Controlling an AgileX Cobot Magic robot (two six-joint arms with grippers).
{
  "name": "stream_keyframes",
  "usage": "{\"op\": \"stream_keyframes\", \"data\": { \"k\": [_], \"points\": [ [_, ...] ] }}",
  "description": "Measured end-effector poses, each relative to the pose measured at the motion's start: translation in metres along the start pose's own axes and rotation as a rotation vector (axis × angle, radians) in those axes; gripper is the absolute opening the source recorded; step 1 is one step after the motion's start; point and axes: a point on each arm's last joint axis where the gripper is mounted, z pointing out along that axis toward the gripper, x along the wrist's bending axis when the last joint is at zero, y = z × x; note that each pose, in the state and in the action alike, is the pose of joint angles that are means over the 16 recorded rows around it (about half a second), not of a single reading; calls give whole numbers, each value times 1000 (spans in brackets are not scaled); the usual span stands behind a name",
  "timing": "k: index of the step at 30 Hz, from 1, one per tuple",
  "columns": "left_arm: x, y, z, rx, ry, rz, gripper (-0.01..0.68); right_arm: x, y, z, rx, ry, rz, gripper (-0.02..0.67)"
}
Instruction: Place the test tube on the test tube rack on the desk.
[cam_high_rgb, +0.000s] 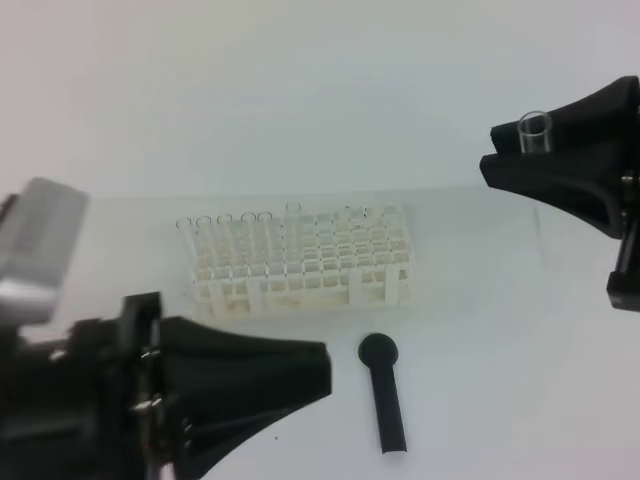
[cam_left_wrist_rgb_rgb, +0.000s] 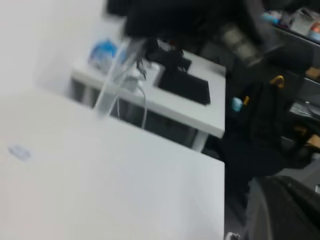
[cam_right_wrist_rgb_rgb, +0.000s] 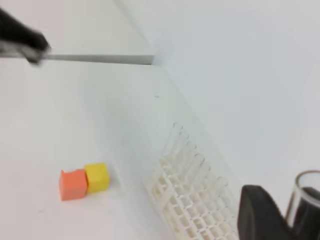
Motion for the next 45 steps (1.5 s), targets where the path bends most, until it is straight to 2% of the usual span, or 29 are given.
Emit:
{"op": "stream_keyframes", "data": {
  "k": [4, 8, 15, 20, 26, 34, 45],
  "points": [
    [-14, 4, -19, -4, 149, 61, 0, 2, -2, -2, 4, -13, 5, 118],
    [-17, 3, -35, 1, 338, 108, 0, 4, -6, -2, 10, -13, 15, 118],
    [5, -2, -60, -50, 736, 170, -1, 7, -13, 1, 22, -2, 37, 118],
    [21, -11, -67, -80, 901, 193, -1, 8, -15, 2, 23, 8, 49, 118],
    [33, -29, -67, -49, 965, 198, -1, 9, -15, 2, 21, 19, 54, 118],
    [34, -41, -62, 38, 925, 210, -1, 10, -15, 2, 21, 27, 55, 118],
    [33, -43, -60, 56, 904, 203, -1, 10, -15, 2, 20, 28, 55, 118]
  ]
}}
